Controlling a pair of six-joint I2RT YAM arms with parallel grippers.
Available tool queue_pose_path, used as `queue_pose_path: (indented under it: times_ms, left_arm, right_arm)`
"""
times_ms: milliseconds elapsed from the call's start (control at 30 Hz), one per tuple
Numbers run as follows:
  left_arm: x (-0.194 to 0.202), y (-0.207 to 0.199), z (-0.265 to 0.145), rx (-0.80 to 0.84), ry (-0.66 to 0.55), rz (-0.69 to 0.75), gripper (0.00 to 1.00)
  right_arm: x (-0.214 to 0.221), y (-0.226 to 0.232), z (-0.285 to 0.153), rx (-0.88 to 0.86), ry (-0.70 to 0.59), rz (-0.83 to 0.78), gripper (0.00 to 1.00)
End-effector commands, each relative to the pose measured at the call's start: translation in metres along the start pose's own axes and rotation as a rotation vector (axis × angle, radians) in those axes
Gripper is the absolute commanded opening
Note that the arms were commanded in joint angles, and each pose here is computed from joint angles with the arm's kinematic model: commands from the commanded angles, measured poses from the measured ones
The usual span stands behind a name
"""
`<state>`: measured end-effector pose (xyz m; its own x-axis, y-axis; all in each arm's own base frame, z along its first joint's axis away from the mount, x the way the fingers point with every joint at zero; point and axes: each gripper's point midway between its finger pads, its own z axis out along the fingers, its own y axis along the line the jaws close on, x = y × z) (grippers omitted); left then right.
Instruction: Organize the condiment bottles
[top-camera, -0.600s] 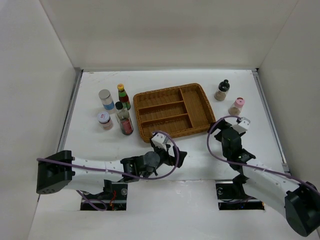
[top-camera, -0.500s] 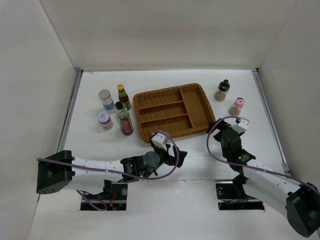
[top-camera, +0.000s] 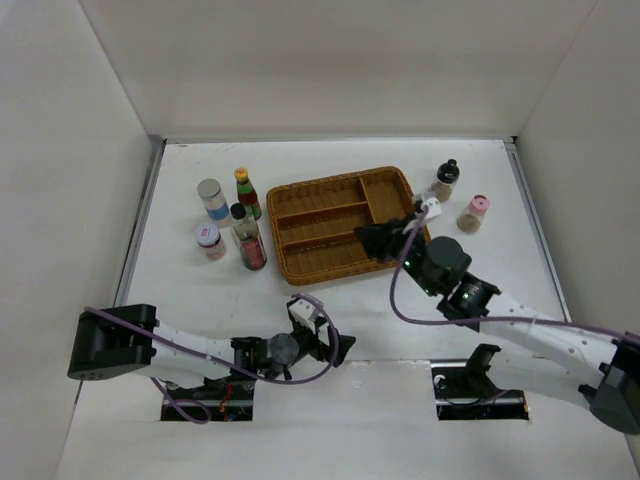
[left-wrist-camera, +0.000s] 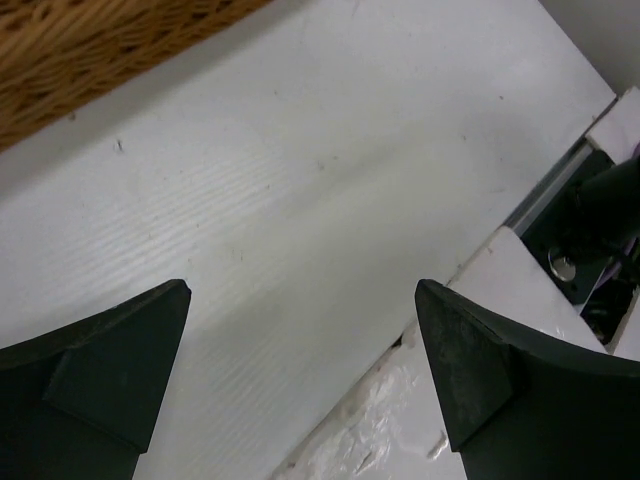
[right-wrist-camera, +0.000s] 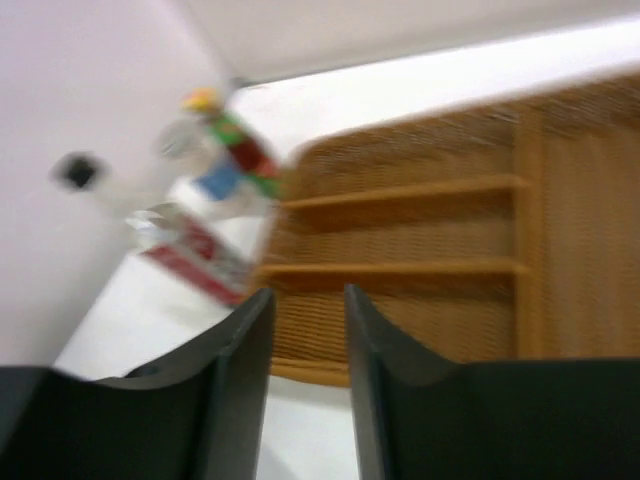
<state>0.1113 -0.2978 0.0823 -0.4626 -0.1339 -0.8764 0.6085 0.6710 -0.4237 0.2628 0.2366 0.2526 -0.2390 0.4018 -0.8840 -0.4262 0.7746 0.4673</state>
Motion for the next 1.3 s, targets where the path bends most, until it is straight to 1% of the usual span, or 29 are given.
queue_pose_path:
  times_ms: [0, 67, 100, 200, 300, 433, 633, 767, 967, 1100, 1200, 1267]
  left_arm:
    - [-0.021, -0.022, -0.009, 0.090, -0.094, -0.110, 1.00]
    - [-0.013, -0.021, -0.014, 0.099, -0.077, -0.118, 1.00]
    - [-0.008, -0.021, -0.016, 0.105, -0.064, -0.120, 1.00]
    - [0.003, -0.020, -0.021, 0.116, -0.032, -0.118, 1.00]
    - [0.006, -0.018, -0.021, 0.107, -0.024, -0.126, 1.00]
    - [0.020, -0.019, -0.016, 0.083, 0.024, -0.137, 1.00]
    - [0.044, -0.022, -0.009, 0.074, 0.088, -0.125, 1.00]
    - [0.044, -0.023, -0.013, 0.100, 0.084, -0.144, 1.00]
    - [0.041, -0.011, -0.019, 0.074, 0.060, -0.189, 1.00]
    - [0.041, -0.009, -0.019, 0.064, 0.055, -0.193, 1.00]
    - [0.043, -0.009, -0.018, 0.063, 0.063, -0.188, 1.00]
    - [0.043, -0.010, -0.018, 0.065, 0.064, -0.188, 1.00]
  right_arm:
    - [-0.004, 0.082, 0.019, -0.302, 0.077, -0.071, 0.39]
    - [0.003, 0.100, 0.034, -0.347, 0.117, -0.129, 0.48]
    - [0.004, 0.108, 0.047, -0.364, 0.127, -0.158, 0.54]
    - [0.009, 0.127, 0.076, -0.403, 0.162, -0.201, 0.67]
    - [0.020, 0.148, 0.101, -0.463, 0.211, -0.239, 0.79]
    - [0.042, 0.166, 0.131, -0.507, 0.271, -0.293, 0.86]
    - [0.073, 0.181, 0.167, -0.508, 0.334, -0.339, 0.87]
    - [0.086, 0.192, 0.181, -0.527, 0.334, -0.346, 0.87]
    - [0.096, 0.208, 0.202, -0.540, 0.315, -0.346, 0.85]
    - [0.102, 0.218, 0.213, -0.540, 0.287, -0.335, 0.78]
    - [0.096, 0.226, 0.217, -0.529, 0.228, -0.327, 0.72]
    - [0.087, 0.233, 0.218, -0.524, 0.182, -0.320, 0.58]
